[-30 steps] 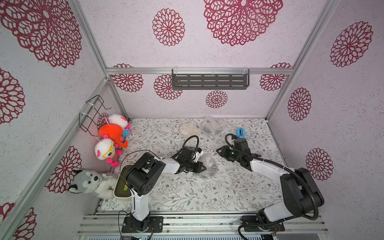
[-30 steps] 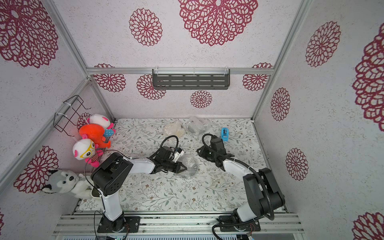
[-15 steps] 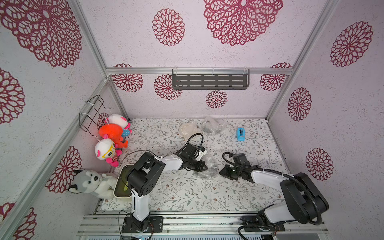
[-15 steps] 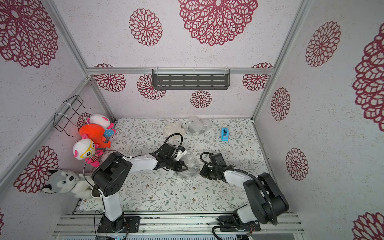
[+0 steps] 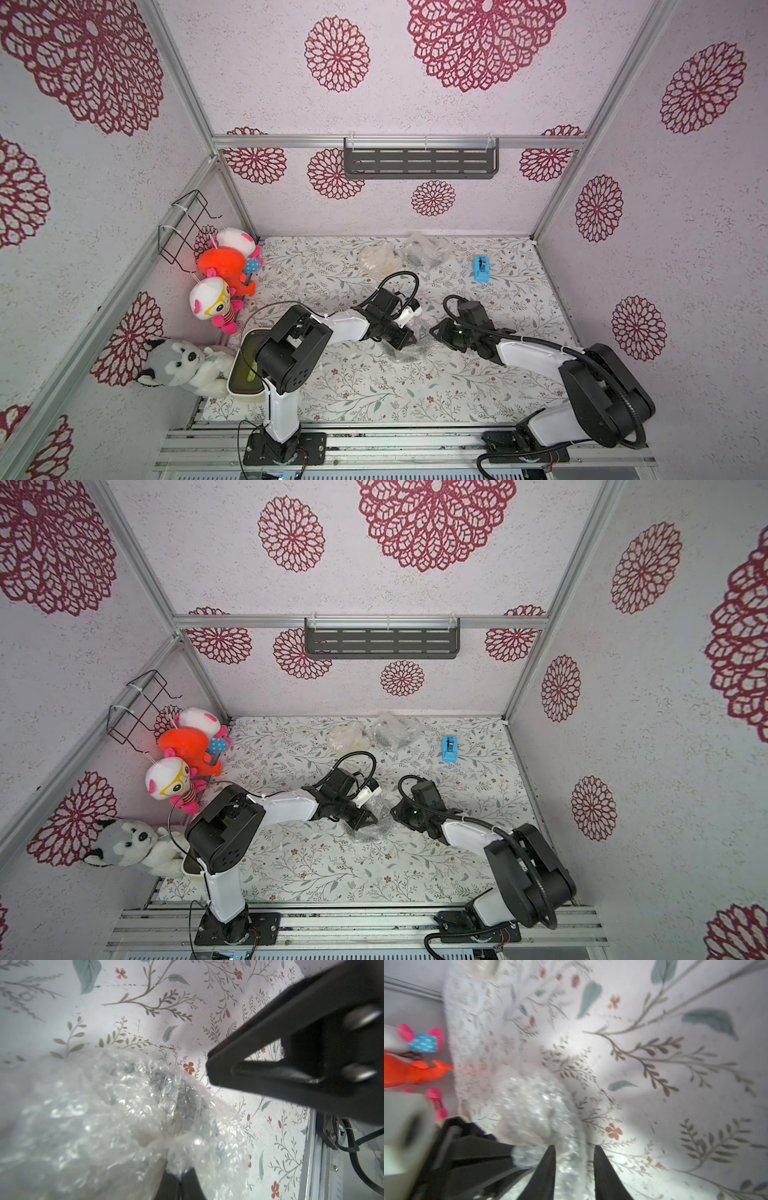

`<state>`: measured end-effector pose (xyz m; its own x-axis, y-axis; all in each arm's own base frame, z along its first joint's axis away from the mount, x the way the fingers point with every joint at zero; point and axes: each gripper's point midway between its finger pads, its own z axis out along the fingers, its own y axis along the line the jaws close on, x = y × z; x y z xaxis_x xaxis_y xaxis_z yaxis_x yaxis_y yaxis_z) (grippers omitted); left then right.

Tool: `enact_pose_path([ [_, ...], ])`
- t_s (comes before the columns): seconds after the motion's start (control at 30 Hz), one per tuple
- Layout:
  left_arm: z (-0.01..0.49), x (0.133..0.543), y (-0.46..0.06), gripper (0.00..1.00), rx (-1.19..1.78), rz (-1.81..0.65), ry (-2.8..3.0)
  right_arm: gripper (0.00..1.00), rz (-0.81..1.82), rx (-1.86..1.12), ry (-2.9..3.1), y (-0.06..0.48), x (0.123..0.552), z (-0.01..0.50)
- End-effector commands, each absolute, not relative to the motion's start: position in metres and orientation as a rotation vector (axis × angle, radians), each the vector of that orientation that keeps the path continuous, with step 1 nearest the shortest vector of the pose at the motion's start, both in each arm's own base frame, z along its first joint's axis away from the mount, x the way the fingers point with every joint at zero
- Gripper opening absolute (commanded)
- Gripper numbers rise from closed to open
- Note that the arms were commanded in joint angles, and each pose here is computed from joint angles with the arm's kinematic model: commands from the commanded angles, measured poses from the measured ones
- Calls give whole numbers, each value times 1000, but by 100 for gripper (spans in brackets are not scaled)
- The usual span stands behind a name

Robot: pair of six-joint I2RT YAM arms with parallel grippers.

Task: Wrap dinner plates in bubble wrap
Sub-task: Wrap the plate in the bubble wrap.

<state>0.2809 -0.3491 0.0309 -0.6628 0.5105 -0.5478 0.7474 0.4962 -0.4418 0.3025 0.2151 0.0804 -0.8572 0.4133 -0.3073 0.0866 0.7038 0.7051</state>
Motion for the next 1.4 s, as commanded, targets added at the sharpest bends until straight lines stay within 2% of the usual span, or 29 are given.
enact_pose_path([
  [0.0, 15, 264, -351, 2, 1131, -962, 2413, 36, 1190, 225, 2328, 237, 315, 128],
  [0.1, 15, 266, -352, 3, 1107, -966, 2406, 35, 1326, 121, 2362, 259, 311, 132],
  [0.27, 14, 266, -351, 3, 1091, -965, 2406, 34, 1267, 140, 2504, 259, 304, 103],
  [0.57, 13, 266, -350, 4, 1081, -962, 2409, 34, 1374, 61, 2615, 275, 281, 81],
  [0.67, 14, 267, -351, 4, 1076, -962, 2408, 27, 1378, 62, 2636, 279, 279, 72],
  [0.73, 13, 268, -350, 4, 1070, -963, 2405, 13, 1357, 96, 2648, 276, 278, 65],
  [0.83, 10, 269, -345, 4, 1080, -950, 2409, 2, 1320, 192, 2665, 270, 278, 56],
  [0.97, 7, 278, -334, 6, 1106, -940, 2408, 0, 1296, 330, 2647, 270, 281, 52],
  [1.07, 35, 285, -334, 20, 1103, -984, 2453, 0, 1202, 427, 2654, 261, 283, 39],
  [1.1, 52, 285, -336, 34, 1090, -1013, 2453, 0, 1168, 460, 2655, 256, 284, 33],
  [1.13, 69, 283, -338, 54, 1064, -1039, 2440, 0, 1148, 486, 2653, 252, 284, 29],
  [1.17, 84, 280, -340, 100, 1040, -1059, 2410, 0, 1145, 498, 2649, 250, 283, 28],
  [1.27, 115, 277, -332, 98, 864, -1066, 2358, 0, 1132, 509, 2636, 246, 284, 29],
  [1.37, 130, 287, -316, 98, 544, -1034, 2410, 0, 1111, 489, 2622, 244, 287, 34],
])
